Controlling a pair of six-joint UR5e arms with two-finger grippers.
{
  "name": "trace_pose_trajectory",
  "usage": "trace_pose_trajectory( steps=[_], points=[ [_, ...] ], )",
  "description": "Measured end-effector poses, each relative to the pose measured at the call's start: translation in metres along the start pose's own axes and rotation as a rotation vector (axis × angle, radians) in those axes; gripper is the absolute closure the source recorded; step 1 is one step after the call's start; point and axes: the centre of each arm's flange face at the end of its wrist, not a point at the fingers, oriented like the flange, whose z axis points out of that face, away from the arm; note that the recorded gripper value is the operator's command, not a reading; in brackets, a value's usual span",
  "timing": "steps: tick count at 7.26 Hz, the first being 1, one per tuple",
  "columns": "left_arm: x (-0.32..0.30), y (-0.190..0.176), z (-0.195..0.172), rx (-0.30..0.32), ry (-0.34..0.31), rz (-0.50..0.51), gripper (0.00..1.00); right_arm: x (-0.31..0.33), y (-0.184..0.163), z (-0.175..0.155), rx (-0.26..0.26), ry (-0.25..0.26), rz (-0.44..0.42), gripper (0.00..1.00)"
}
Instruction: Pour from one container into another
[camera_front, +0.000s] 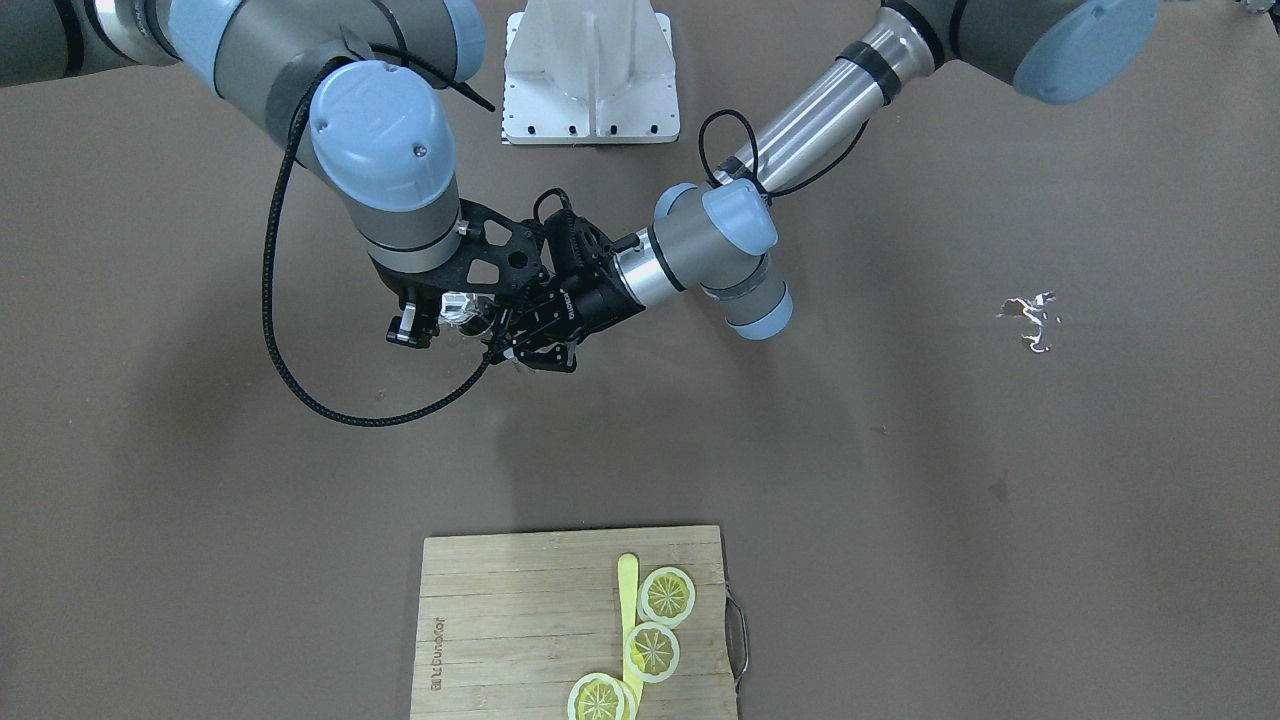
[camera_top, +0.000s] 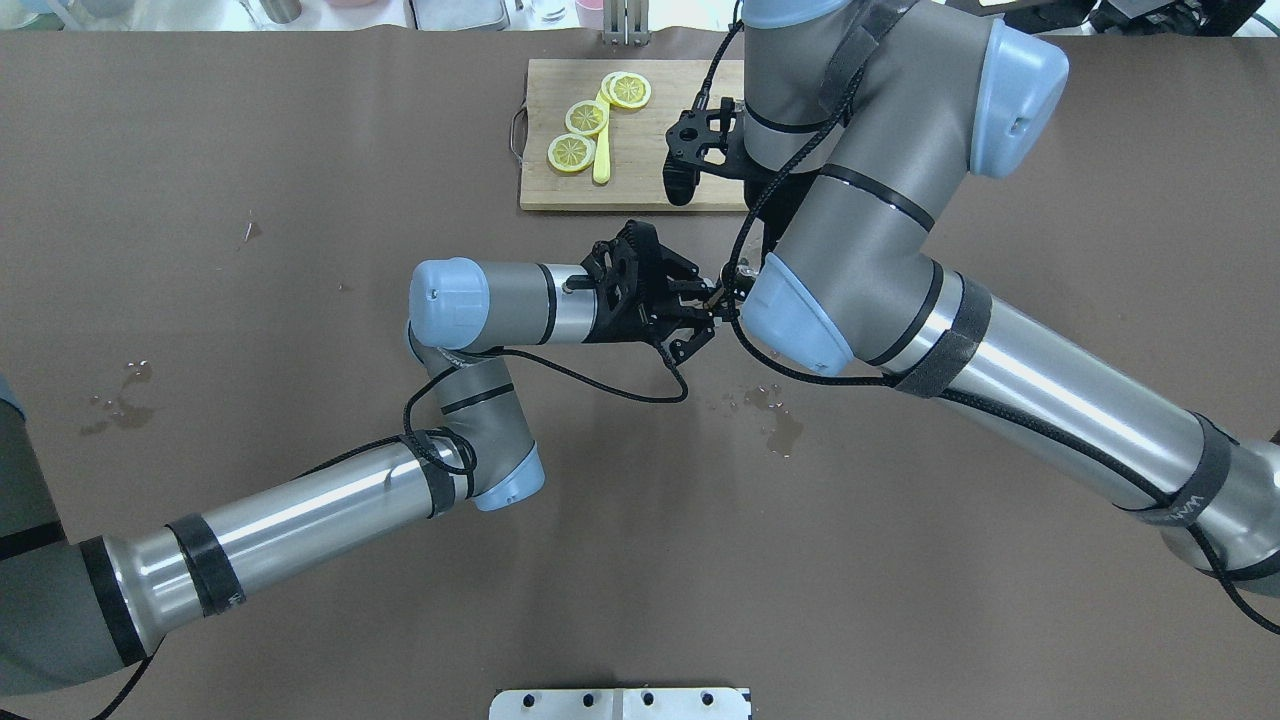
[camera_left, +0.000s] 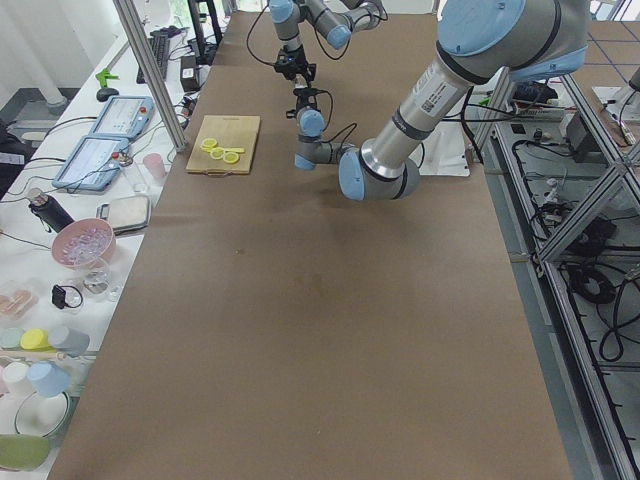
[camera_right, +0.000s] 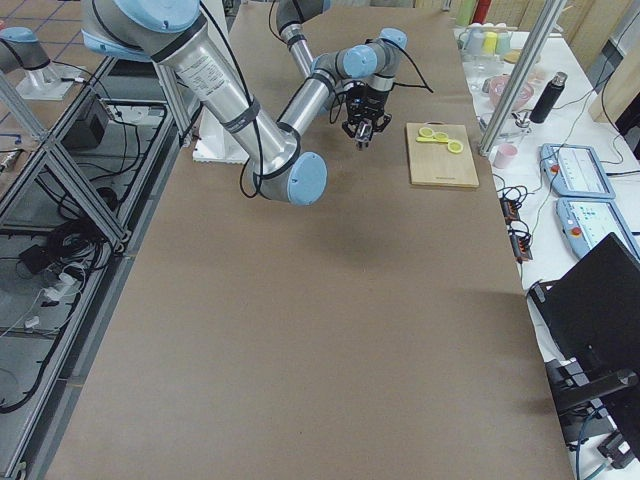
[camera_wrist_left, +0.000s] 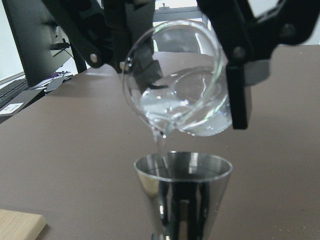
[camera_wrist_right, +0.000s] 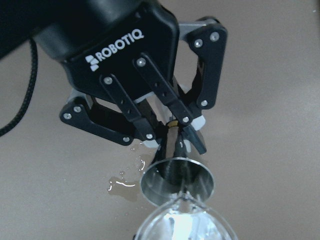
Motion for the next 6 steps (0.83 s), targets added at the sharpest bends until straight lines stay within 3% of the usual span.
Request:
trace_pose_trajectory(
  steps=[3,6],
  points=[
    [0.001,0.001,0.000,0.000,0.002,-0.001,1.00,0.000,0.002,-0.001,-0.004,-0.001,-0.013,1.00],
    [0.003,0.001,0.000,0.005,0.004,0.000,1.00,-0.005,0.012,-0.012,0.033,0.029,-0.027,1.00]
  ],
)
